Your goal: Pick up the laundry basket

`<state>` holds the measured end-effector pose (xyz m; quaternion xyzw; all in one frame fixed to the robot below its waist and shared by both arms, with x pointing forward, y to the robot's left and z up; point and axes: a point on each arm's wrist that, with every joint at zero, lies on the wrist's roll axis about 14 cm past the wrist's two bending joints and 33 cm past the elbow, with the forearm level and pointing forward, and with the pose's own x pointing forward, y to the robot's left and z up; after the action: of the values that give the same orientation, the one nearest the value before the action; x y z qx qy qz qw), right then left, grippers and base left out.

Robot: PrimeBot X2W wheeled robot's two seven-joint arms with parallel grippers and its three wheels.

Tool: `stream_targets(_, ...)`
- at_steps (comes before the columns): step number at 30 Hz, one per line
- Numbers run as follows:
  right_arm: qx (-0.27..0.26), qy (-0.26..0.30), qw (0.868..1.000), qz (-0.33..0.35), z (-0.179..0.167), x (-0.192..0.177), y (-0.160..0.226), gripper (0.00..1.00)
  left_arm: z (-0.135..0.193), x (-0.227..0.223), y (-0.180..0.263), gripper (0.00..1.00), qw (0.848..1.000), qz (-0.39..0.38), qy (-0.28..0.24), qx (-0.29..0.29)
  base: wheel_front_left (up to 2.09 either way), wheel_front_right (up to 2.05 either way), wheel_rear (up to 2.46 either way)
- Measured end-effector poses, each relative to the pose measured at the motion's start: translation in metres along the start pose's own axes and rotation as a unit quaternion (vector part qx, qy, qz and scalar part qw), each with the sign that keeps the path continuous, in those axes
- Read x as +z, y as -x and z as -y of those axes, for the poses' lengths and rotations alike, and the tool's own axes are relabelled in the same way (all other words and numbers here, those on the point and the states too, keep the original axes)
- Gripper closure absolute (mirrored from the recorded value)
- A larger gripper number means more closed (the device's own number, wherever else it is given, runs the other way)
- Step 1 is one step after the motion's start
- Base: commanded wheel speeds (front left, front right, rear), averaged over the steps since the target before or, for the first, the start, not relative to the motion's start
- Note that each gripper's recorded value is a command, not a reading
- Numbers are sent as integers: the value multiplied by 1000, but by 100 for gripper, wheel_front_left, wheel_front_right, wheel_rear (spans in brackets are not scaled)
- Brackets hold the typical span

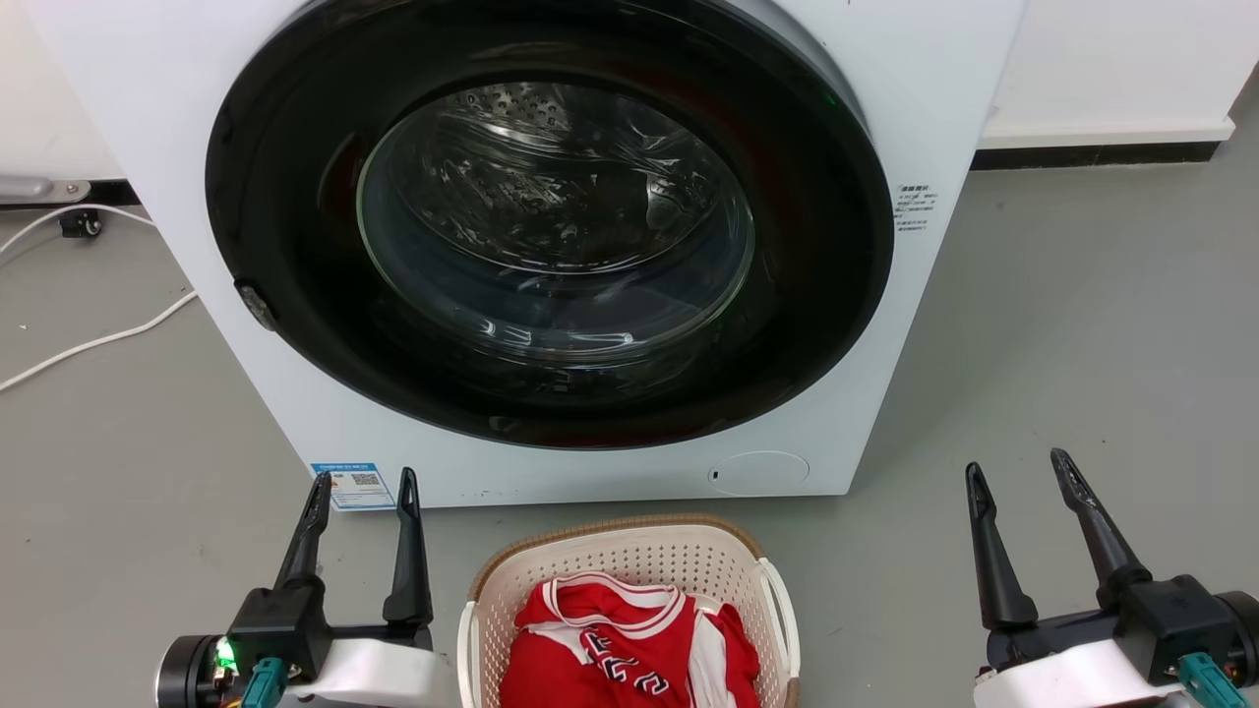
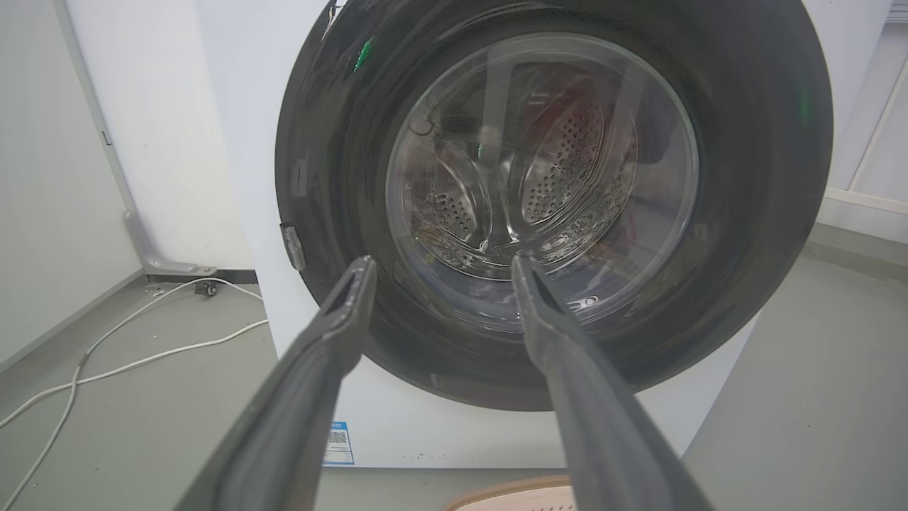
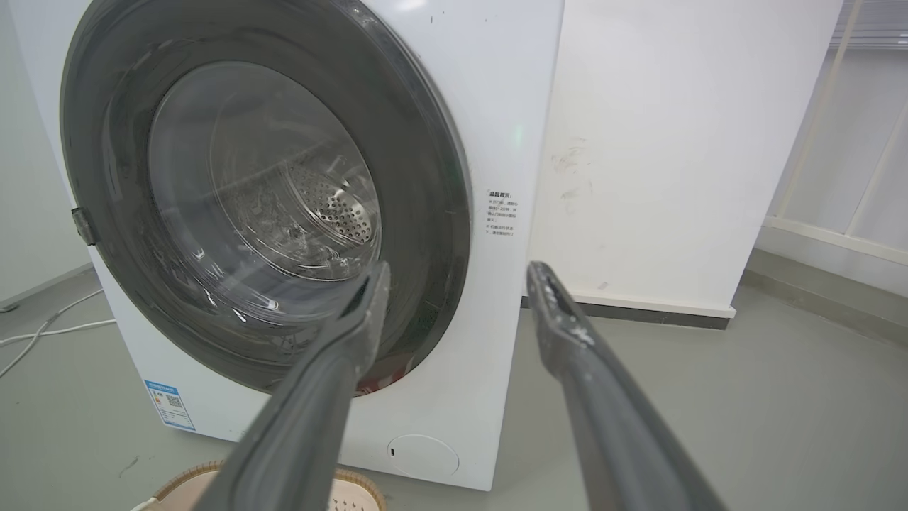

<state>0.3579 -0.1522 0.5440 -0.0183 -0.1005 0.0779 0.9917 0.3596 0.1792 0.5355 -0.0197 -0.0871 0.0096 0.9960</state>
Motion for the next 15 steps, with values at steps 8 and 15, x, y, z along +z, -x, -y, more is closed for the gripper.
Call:
stream_targets(8, -1, -6, 1000, -4, 0, -3, 0, 0, -1, 0, 0, 0, 1000, -1, -6, 1, 0, 0, 0)
stream_targets(15, 1, -7, 1000, -5, -1, -4, 0, 0, -1, 0, 0, 0, 1000, -1, -8, 0, 0, 0, 0)
